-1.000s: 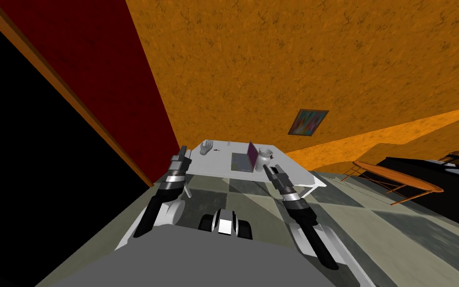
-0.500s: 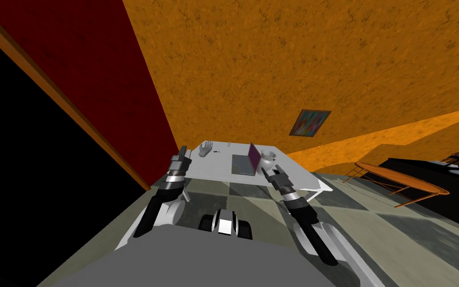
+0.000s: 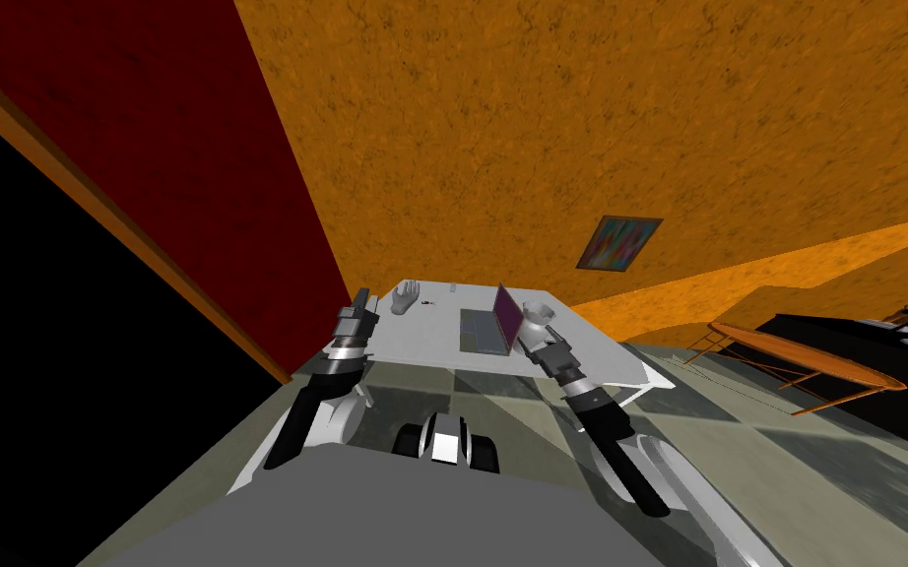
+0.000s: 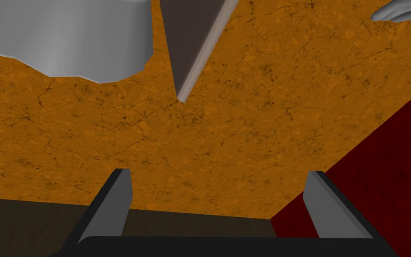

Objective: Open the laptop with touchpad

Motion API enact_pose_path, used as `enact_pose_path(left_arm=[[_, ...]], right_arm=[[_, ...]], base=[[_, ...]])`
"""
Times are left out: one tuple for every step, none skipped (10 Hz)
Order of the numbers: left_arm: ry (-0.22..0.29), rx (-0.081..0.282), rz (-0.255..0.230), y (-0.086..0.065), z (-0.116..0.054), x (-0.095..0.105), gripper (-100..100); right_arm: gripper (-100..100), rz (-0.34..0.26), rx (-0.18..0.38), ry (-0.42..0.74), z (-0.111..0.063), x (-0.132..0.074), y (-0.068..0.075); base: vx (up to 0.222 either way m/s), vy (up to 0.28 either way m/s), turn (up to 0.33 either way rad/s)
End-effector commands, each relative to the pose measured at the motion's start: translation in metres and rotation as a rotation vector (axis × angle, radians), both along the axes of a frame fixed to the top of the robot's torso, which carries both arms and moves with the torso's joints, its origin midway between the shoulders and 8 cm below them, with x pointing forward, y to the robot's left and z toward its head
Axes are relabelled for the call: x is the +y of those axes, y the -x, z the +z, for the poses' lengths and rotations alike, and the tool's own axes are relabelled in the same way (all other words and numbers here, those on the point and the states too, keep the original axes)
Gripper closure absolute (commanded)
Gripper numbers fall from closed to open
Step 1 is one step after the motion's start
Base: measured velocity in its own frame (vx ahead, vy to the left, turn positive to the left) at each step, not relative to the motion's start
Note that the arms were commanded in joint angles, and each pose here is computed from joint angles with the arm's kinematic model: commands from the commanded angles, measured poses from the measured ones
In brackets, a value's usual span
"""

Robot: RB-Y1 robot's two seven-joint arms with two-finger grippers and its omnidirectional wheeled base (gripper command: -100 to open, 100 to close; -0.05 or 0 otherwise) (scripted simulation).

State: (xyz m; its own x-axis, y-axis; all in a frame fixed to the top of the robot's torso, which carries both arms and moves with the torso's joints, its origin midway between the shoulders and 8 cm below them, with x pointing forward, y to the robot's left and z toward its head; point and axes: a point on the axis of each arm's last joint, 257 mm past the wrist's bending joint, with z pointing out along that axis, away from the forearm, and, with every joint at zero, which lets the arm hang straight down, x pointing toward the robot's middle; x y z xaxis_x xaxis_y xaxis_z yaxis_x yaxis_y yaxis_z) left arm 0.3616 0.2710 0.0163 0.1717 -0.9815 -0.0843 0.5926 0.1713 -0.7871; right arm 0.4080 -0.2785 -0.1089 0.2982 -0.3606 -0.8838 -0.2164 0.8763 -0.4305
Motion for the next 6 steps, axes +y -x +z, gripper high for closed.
enact_pose_path(left_arm=[[0.000,0.000,0.000,0.000,0.000,0.000,0],[0.000,0.000,0.000,0.000,0.000,0.000,0],[0.000,0.000,0.000,0.000,0.000,0.000,0],[0.000,0.000,0.000,0.000,0.000,0.000,0],[0.000,0.000,0.000,0.000,0.000,0.000,0],[0.000,0.000,0.000,0.000,0.000,0.000,0]], right_arm=[[-100,-0.016,-0.007,0.130,-0.009,-0.005,-0.003],[-100,-0.023,-0.011,0.197,-0.012,-0.008,-0.005],[-100,-0.029,-0.016,0.260,-0.016,-0.011,-0.006],[-100,-0.034,-0.020,0.317,-0.019,-0.014,-0.007],[-100,-0.038,-0.024,0.369,-0.021,-0.016,-0.008],[-100,-0.041,-0.028,0.415,-0.023,-0.019,-0.009]], base=[[0.058,0.021,-0.006],[0.068,0.027,-0.012],[0.080,0.028,-0.009],[0.082,0.026,-0.010],[0.085,0.024,-0.007],[0.079,0.031,-0.006]])
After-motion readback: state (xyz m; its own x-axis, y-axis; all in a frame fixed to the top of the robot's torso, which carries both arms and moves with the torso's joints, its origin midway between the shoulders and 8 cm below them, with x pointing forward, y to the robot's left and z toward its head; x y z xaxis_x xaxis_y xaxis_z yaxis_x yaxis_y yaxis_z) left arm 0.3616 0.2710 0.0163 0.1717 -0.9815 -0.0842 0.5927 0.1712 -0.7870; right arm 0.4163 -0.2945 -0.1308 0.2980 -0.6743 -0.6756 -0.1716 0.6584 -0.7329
